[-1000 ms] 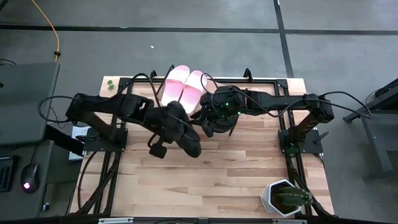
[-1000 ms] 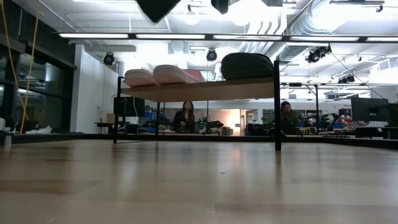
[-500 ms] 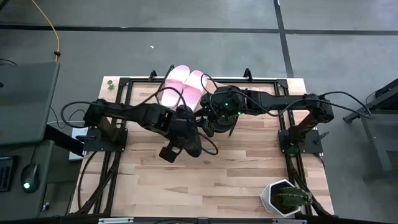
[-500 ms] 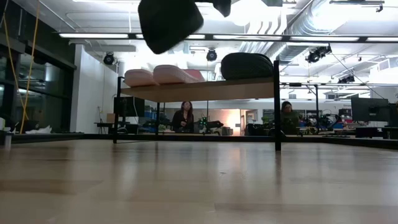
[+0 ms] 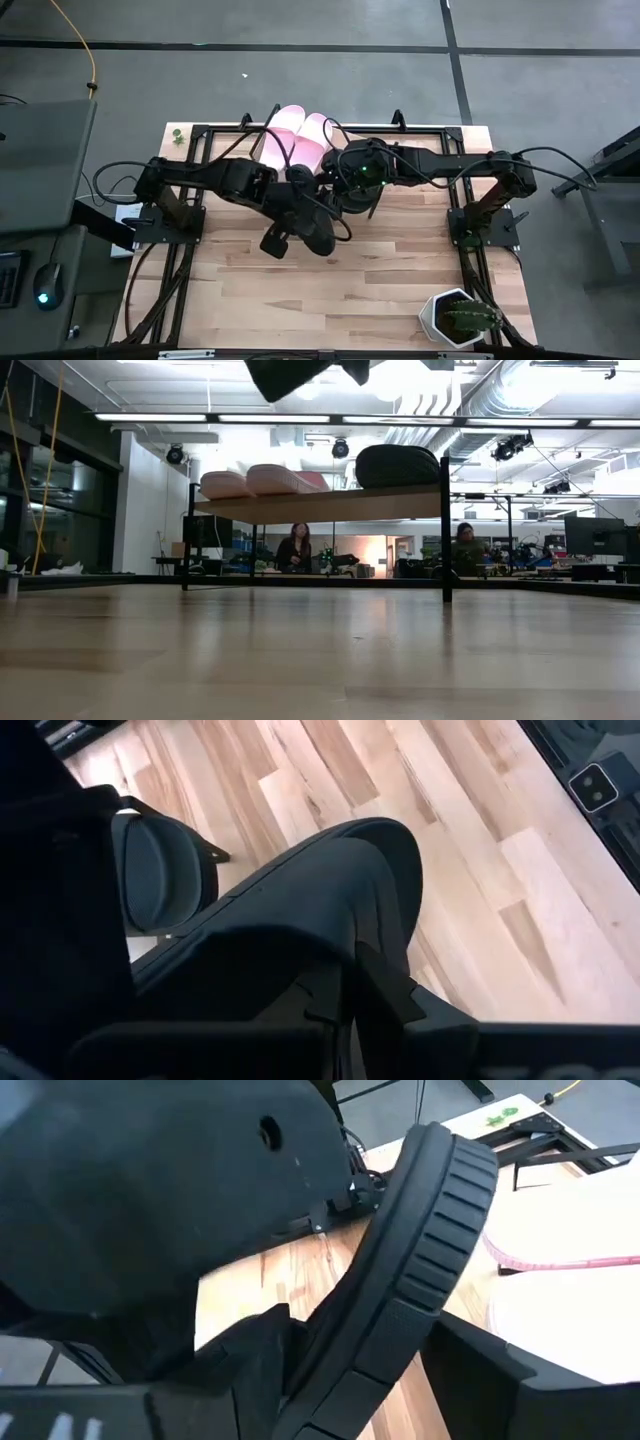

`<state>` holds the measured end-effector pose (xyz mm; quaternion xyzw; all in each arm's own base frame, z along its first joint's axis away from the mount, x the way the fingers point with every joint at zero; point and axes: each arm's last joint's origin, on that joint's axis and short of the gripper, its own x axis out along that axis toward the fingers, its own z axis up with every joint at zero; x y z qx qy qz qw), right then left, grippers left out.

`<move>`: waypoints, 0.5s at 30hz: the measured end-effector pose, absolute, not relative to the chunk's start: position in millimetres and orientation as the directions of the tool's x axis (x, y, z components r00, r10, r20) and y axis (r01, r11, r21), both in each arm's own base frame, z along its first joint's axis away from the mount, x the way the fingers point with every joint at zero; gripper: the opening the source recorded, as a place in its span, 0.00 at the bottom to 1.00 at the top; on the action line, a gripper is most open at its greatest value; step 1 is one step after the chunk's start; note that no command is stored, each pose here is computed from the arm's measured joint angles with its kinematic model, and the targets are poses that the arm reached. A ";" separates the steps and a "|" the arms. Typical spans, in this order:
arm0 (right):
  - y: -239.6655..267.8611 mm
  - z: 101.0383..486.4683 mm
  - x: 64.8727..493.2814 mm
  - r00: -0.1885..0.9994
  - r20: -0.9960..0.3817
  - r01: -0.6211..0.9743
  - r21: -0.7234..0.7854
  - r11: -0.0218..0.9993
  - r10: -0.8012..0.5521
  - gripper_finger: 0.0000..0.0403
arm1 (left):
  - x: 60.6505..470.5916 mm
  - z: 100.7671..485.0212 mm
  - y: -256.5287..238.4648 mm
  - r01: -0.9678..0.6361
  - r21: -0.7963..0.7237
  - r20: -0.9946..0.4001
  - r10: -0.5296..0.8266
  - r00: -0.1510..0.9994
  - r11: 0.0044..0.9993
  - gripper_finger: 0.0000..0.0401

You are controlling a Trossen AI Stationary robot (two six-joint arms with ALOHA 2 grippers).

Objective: Pick and place slides into the shelf
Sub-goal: Put the black slide on the shelf

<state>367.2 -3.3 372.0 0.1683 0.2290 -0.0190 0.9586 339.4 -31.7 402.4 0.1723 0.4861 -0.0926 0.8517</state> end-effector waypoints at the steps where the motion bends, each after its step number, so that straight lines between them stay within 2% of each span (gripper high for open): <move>1: -3.3 372.4 367.3 0.896 -0.443 0.113 0.314 0.943 0.041 0.51 | 339.2 403.0 -31.7 0.325 0.204 -0.859 0.010 0.511 0.923 0.02; 5: -3.4 372.8 367.5 0.897 -0.440 0.108 0.299 0.948 0.037 0.44 | 339.0 403.1 -31.8 0.326 0.202 -0.860 0.008 0.510 0.924 0.02; 13: -3.7 373.6 368.3 0.903 -0.429 0.091 0.265 0.960 0.032 0.11 | 339.1 403.1 -31.5 0.313 0.202 -0.859 0.015 0.511 0.928 0.02; 15: -4.6 373.5 368.3 0.903 -0.429 0.087 0.252 0.964 0.031 0.09 | 338.3 402.8 -31.4 0.306 0.195 -0.864 0.016 0.504 0.932 0.02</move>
